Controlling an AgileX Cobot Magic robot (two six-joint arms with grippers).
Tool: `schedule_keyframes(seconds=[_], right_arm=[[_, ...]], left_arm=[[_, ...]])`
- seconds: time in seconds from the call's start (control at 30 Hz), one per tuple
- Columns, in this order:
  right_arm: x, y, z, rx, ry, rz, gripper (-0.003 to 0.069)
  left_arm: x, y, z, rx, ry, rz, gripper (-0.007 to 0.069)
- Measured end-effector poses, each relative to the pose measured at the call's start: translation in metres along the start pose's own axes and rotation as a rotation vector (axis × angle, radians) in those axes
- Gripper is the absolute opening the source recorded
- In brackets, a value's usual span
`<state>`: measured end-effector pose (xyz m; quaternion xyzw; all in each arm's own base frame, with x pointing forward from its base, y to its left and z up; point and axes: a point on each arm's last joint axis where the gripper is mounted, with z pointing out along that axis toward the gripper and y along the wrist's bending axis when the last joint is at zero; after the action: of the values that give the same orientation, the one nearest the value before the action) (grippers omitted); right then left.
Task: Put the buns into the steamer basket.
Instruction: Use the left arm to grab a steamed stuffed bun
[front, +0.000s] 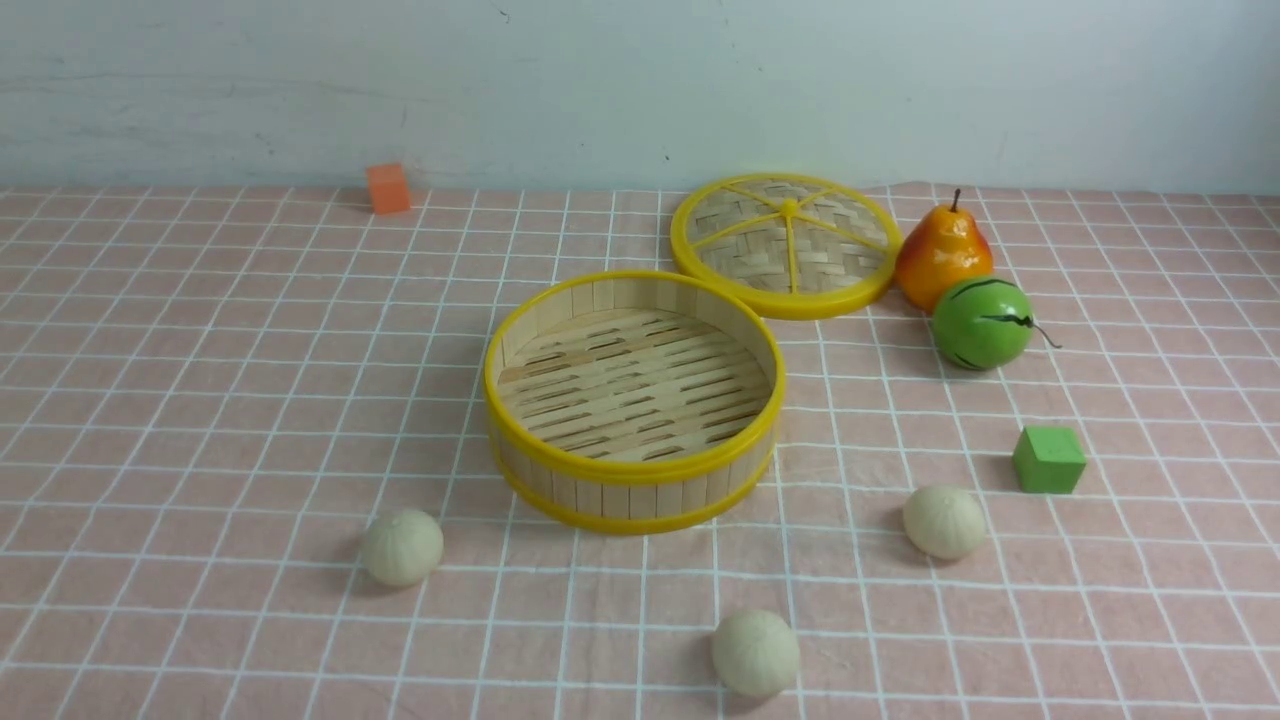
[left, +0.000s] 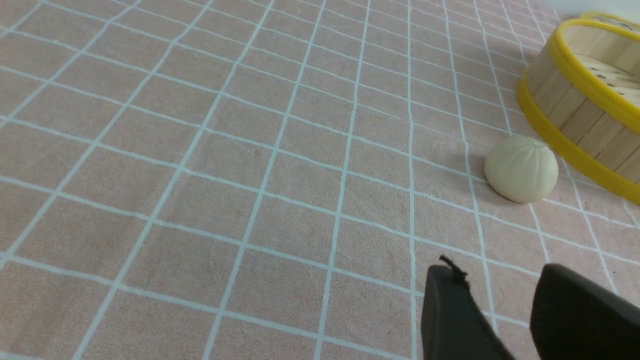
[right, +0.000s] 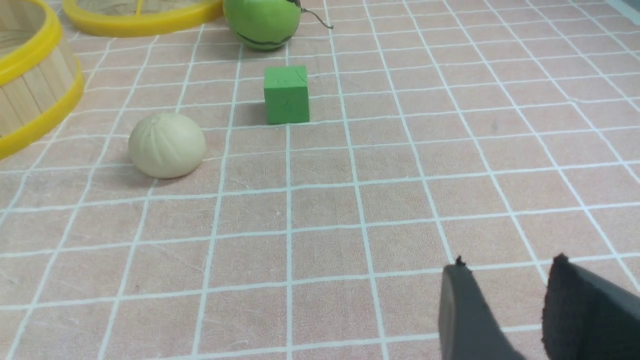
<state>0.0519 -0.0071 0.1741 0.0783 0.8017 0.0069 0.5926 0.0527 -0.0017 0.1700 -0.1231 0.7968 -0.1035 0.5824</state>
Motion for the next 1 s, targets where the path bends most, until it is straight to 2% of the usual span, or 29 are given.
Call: schedule_keyframes(seconds=[0.3,0.43,0.53,0.57,0.6,0.63,0.67,0.7,0.77,0.83,1.0], right_arm=[[0.000,0.000,0.000,0.000,0.000,0.001,0.0239],[0.000,0.001,0.000,-0.016,-0.004,0.035,0.0239],[-0.001,0.008,0.000,-0.088,-0.006,0.250,0.0239],[-0.001,0.008,0.000,-0.094,-0.006,0.274,0.0239],[-0.001,0.012,0.000,-0.140,0.007,0.449,0.0239],[-0.001,0.013,0.000,-0.152,0.013,0.490,0.0239],[-0.001,0.017,-0.001,-0.192,0.035,0.656,0.0239],[-0.001,0.019,-0.001,-0.220,0.052,0.768,0.0239],[-0.003,0.023,-0.002,-0.267,0.079,0.948,0.0239],[-0.004,0.026,-0.003,-0.295,0.093,1.036,0.0239],[-0.005,0.026,-0.003,-0.310,0.092,1.084,0.0239]], left_arm=[[-0.002,0.001,0.000,-0.010,-0.020,0.039,0.0238],[-0.003,-0.001,0.000,0.017,-0.032,-0.062,0.0238],[-0.005,-0.009,-0.001,0.114,-0.026,-0.497,0.0238],[-0.005,-0.010,-0.001,0.122,-0.025,-0.532,0.0238],[-0.007,-0.015,-0.002,0.188,-0.003,-0.837,0.0238],[-0.007,-0.015,-0.002,0.195,0.000,-0.884,0.0238],[-0.009,-0.018,-0.002,0.236,0.022,-1.087,0.0238],[-0.010,-0.020,-0.003,0.258,0.034,-1.187,0.0238],[-0.011,-0.021,-0.003,0.281,0.046,-1.275,0.0238],[-0.012,-0.021,-0.003,0.286,0.042,-1.272,0.0238],[-0.012,-0.021,-0.003,0.289,0.034,-1.235,0.0238]])
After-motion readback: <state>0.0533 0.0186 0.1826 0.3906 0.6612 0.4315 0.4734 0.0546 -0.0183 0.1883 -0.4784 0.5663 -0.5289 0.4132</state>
